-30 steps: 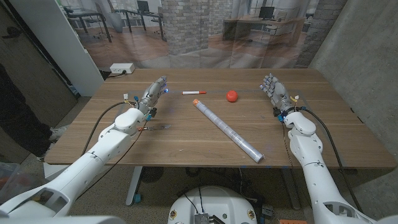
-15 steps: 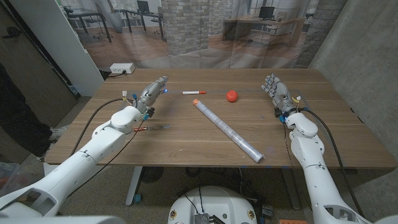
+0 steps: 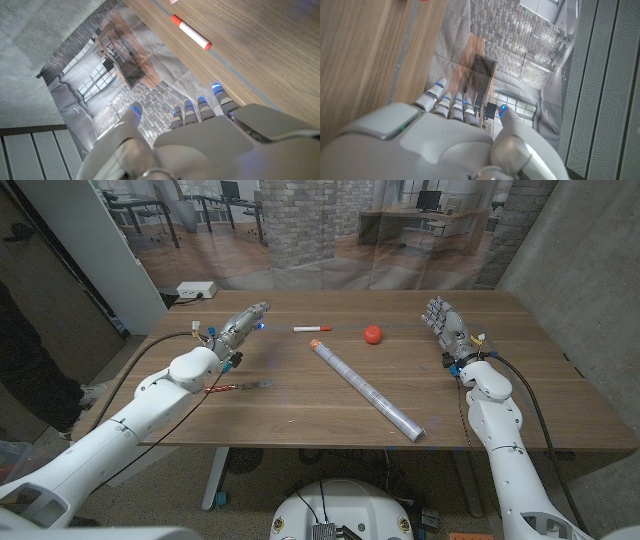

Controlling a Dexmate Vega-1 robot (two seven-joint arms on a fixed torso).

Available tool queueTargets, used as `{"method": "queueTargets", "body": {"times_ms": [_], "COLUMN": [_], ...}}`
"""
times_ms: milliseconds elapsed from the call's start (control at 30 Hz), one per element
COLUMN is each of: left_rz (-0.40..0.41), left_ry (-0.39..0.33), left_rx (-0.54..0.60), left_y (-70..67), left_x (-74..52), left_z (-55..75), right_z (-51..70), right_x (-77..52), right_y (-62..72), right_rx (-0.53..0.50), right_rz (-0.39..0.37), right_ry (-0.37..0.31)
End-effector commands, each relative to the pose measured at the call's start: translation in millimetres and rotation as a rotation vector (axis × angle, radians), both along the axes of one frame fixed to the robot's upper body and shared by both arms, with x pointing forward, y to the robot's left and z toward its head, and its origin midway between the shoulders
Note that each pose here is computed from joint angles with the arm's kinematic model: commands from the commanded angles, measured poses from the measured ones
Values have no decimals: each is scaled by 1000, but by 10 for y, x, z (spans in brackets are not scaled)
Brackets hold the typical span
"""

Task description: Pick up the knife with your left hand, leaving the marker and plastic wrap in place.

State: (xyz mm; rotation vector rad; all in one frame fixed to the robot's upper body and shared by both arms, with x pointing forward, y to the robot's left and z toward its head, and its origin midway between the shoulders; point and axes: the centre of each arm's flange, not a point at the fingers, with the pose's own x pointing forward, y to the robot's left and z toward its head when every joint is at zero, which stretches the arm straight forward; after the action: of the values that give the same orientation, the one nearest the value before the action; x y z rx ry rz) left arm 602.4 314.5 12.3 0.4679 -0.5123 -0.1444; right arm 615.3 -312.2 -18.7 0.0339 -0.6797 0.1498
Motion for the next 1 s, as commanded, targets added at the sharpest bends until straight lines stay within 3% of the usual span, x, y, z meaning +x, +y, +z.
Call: {"method": "queueTargets", "body": {"times_ms": [33, 1000], "left_rz": [30, 59], "left_ry": [53, 135], "left_rx": [124, 406], "left_y": [71, 81], "left_x": [-111, -337], "left_z": [63, 308], "right_z": [11, -15], "right_x": [-35, -113], "right_y": [13, -20], "right_rx": [2, 44], "right_rz": [-8, -41], "right_ry": [-12, -41]}}
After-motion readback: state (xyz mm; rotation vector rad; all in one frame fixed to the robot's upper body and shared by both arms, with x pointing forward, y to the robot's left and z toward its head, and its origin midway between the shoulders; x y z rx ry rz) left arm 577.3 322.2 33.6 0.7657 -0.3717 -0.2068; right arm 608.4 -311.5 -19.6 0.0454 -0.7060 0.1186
